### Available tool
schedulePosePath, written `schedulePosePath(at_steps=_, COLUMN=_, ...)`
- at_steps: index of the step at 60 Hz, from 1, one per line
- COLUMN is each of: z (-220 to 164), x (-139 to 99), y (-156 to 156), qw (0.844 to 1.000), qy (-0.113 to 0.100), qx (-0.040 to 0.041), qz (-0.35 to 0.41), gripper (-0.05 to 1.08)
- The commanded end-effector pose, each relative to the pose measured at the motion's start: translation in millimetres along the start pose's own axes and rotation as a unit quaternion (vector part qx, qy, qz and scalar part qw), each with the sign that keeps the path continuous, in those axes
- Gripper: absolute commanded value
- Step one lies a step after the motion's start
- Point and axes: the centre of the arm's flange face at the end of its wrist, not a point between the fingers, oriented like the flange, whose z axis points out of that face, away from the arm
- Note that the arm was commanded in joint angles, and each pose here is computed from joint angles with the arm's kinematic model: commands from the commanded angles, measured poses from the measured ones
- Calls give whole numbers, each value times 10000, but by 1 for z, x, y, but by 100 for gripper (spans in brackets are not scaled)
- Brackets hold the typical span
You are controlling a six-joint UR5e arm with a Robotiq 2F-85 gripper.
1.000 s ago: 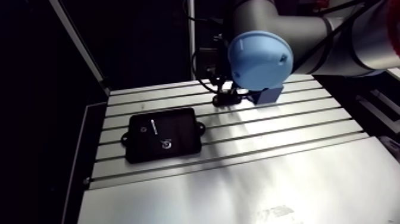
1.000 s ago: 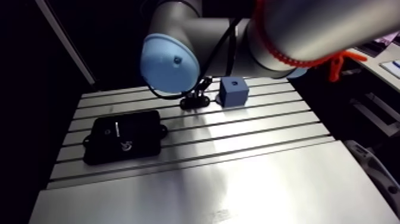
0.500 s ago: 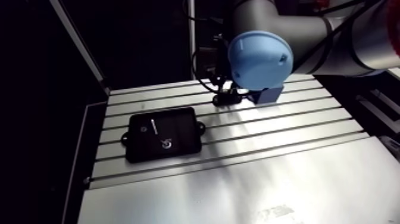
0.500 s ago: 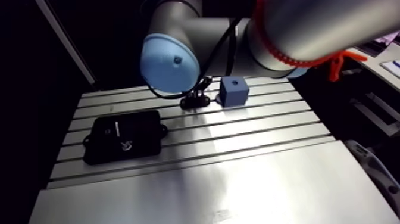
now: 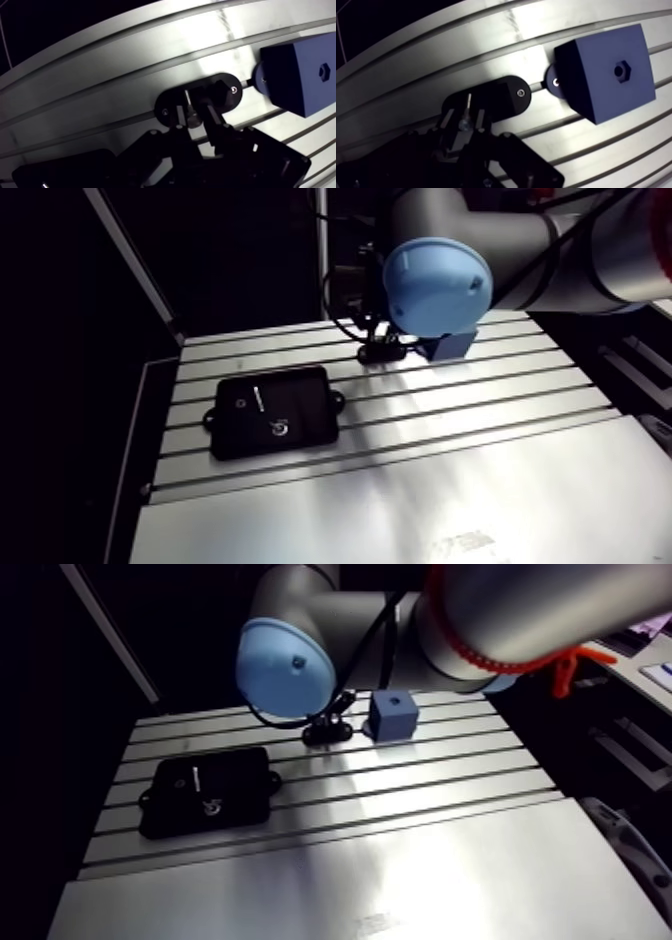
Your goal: Pick up the M10 bolt and insert it into the hex recess until seated.
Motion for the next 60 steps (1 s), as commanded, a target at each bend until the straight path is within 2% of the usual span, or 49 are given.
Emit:
schedulePosePath(at_steps=1, z=1, x=0, y=0, qw=10000, qy=-3, qx=0, qz=2, gripper=67)
schedulePosePath(at_steps=35, z=1, x=1, y=0, qw=10000, qy=-3, qx=0, qz=-35, gripper=70)
schedulePosePath(at_steps=60, z=-4, x=3, y=-1, qw=9999, qy=38, qx=41, qz=-90, gripper=74)
